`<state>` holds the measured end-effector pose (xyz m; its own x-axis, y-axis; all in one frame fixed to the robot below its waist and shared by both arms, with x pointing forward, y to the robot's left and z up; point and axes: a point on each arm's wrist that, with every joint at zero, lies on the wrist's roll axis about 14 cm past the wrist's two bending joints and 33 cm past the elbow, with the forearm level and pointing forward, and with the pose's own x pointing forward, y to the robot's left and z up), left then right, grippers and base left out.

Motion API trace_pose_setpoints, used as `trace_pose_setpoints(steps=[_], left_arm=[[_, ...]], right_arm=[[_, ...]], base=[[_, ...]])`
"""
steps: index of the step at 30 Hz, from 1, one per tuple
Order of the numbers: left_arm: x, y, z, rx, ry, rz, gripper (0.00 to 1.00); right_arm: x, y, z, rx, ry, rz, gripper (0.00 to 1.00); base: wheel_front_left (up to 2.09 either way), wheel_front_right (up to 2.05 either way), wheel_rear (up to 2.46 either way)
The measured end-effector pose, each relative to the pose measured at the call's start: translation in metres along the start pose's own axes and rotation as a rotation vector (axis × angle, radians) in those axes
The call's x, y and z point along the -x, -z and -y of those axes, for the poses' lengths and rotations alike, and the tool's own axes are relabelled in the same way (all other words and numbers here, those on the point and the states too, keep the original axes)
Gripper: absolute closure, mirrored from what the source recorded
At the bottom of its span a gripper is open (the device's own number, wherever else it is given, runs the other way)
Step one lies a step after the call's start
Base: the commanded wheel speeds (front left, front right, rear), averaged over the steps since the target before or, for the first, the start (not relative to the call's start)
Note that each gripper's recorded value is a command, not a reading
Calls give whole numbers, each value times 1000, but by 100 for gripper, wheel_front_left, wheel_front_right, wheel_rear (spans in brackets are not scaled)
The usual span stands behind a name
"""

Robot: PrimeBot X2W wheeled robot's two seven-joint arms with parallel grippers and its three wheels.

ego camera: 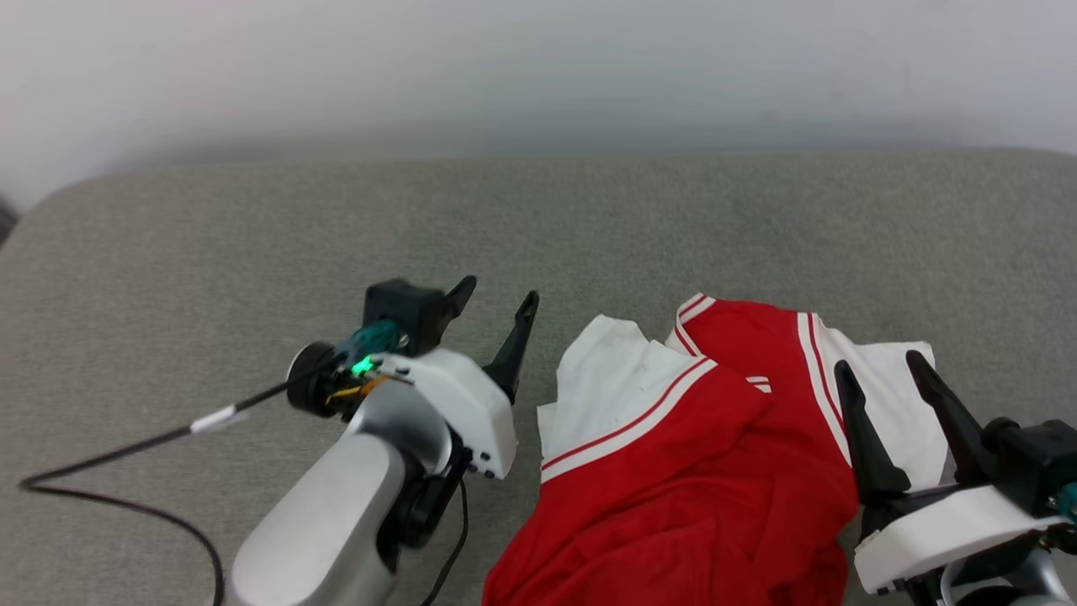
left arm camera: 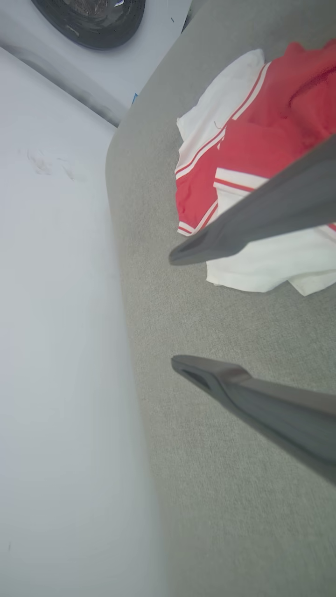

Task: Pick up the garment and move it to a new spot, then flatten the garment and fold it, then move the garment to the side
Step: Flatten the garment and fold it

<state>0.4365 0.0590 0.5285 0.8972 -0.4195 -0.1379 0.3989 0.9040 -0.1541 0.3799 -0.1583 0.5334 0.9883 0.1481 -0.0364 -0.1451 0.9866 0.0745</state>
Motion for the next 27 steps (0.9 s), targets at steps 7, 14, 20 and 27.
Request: trace_pose_setpoints(steps=[7,14,20,27], left_arm=[[-45,52,22,-18,173,-254,0],[-49,131,19,-111,267,-659,0],[-43,158,20,-189,311,-875,0],[-45,151,26,-207,316,-801,100]], right_arm=[[-13,20,9,-10,21,-53,0],[-19,41,21,-17,52,-106,0],[-16,51,31,-23,84,-129,0],[-16,46,34,-28,94,-109,0]], base=[[0,0,0],[0,0,0],[0,0,0],[0,0,0]])
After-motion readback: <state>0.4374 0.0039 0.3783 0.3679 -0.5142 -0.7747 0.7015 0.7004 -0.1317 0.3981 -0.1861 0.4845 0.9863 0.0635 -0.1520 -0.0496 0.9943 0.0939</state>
